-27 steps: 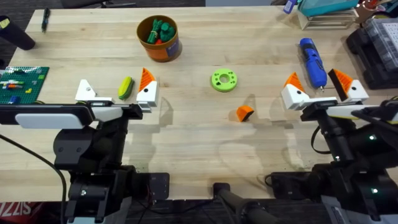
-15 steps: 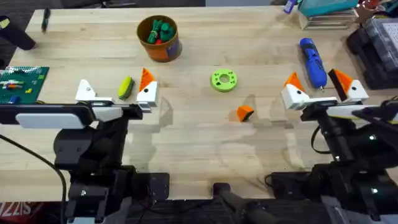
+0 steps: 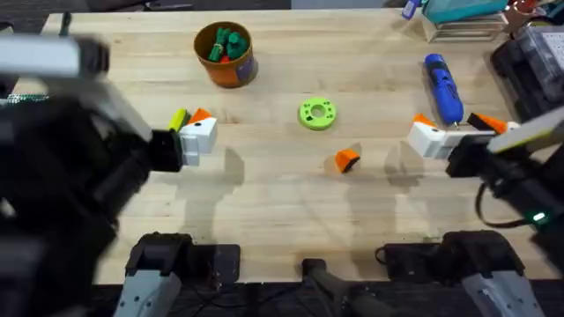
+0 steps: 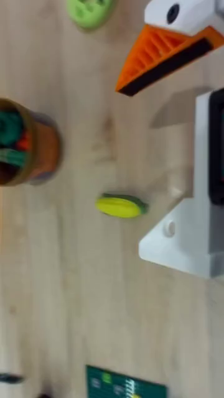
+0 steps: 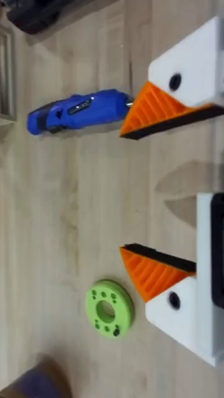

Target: Pick up the gripper from the table and insert it into the empty holder that is missing its gripper. Then pick up a screw, insert it into the mounting hole, and use the screwdriver to tighten it. Finally, clean up the table by picking up the vegetable and placing it into the bucket.

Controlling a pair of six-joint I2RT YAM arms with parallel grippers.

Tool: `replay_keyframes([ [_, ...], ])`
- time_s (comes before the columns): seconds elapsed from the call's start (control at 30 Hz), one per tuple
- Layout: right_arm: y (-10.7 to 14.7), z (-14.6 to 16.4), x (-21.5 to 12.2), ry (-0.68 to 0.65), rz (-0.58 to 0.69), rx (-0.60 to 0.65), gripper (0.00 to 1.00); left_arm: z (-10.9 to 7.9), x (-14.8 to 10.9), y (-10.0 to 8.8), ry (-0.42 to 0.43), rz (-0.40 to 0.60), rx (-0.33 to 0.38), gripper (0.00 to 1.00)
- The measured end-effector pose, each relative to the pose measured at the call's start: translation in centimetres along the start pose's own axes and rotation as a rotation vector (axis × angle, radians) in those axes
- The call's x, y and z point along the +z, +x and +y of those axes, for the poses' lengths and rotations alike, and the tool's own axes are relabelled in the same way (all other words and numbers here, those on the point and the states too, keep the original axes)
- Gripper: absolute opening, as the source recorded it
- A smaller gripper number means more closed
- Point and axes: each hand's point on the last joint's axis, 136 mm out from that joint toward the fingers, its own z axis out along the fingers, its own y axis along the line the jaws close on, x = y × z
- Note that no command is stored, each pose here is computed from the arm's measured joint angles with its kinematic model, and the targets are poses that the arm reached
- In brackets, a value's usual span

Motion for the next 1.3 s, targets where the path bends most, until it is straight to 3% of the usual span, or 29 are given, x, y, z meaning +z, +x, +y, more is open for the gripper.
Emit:
replay_keyframes([
  [0.2, -1.8, 0.1, -0.1, 0.010, 0.205, 0.007, 0.994, 1.5, 0.5, 1.6, -0.032, 0.427, 0.178, 0.986],
  [0.23, -3.3, 0.2, 0.6, 0.011, 0.220, 0.007, 0.994, 2.1, 2.1, 2.2, -0.032, 0.550, 0.246, 0.986],
  [0.4, -3.6, 0.2, 1.3, 0.012, 0.232, 0.007, 0.993, 3.3, 5.8, 4.9, -0.013, 0.709, 0.236, 0.986],
  [0.63, -3.6, 0.2, 1.4, 0.012, 0.229, 0.007, 0.994, 5.8, 11.4, 7.2, -0.013, 0.765, 0.172, 0.986],
  [0.87, -3.6, 0.2, 1.4, 0.012, 0.229, 0.007, 0.994, 7.1, 14.5, 8.3, -0.009, 0.748, 0.136, 0.985],
  [1.3, -3.6, 0.2, 1.3, 0.012, 0.230, 0.007, 0.994, 6.9, 15.3, 9.0, 0.011, 0.761, 0.130, 0.985],
])
